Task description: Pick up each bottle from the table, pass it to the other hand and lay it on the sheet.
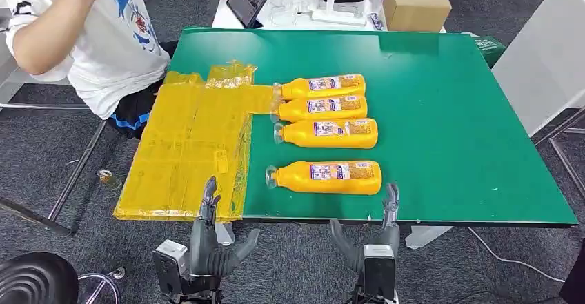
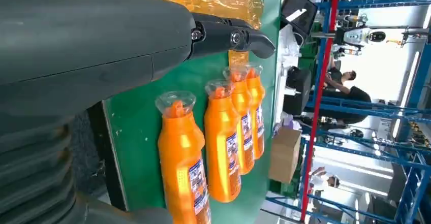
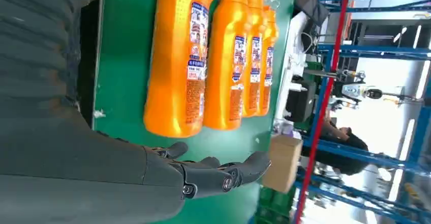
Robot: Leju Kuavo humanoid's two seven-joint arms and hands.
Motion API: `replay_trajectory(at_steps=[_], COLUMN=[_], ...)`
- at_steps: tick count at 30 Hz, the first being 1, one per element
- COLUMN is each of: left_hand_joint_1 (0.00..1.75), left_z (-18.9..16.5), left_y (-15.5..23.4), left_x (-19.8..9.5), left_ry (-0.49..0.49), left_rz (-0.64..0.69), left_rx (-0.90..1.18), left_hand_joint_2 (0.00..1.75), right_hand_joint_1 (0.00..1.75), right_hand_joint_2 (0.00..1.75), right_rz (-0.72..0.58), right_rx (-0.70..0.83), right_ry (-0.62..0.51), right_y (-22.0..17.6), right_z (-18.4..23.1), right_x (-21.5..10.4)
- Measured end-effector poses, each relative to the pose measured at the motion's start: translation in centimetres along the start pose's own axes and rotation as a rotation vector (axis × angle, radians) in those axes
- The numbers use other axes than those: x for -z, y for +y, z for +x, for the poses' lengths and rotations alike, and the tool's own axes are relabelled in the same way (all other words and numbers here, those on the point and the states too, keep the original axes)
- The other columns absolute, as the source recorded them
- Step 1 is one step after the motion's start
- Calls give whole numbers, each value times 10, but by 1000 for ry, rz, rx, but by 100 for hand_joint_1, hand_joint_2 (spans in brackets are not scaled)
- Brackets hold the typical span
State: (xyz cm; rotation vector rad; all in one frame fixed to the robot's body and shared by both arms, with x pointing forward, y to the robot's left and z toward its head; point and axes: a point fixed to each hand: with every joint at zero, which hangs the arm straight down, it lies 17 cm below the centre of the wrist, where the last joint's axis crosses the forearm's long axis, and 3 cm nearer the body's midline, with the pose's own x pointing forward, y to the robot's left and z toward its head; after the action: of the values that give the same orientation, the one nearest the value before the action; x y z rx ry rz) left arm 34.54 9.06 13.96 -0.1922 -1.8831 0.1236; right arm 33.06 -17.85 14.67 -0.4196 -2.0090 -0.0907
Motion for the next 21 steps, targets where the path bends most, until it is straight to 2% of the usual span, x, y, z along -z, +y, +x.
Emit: replay_trajectory(at_steps=[8,11,15,21], left_hand_joint_1=[0,0,0,0], left_z=[0,1,5,23], left_y=[0,-1,0,0], left_x=[0,0,3,38], left_ry=[2,-4,-34,-111], left_rz=[1,-5,-14,-37], left_rx=[-2,2,32,84], left_hand_joint_2=[175,175,175,175], right_hand_joint_1=[0,0,0,0], right_hand_joint_2=[175,175,175,175], right_rz=[8,22,46,103], right_rx=[-54,-151,-270,-259], right_ry=[-27,-63,-107,-131], right_y=[-3,-4,-16,-15], right_z=[0,2,-1,-5], right_x=[3,7,36,104])
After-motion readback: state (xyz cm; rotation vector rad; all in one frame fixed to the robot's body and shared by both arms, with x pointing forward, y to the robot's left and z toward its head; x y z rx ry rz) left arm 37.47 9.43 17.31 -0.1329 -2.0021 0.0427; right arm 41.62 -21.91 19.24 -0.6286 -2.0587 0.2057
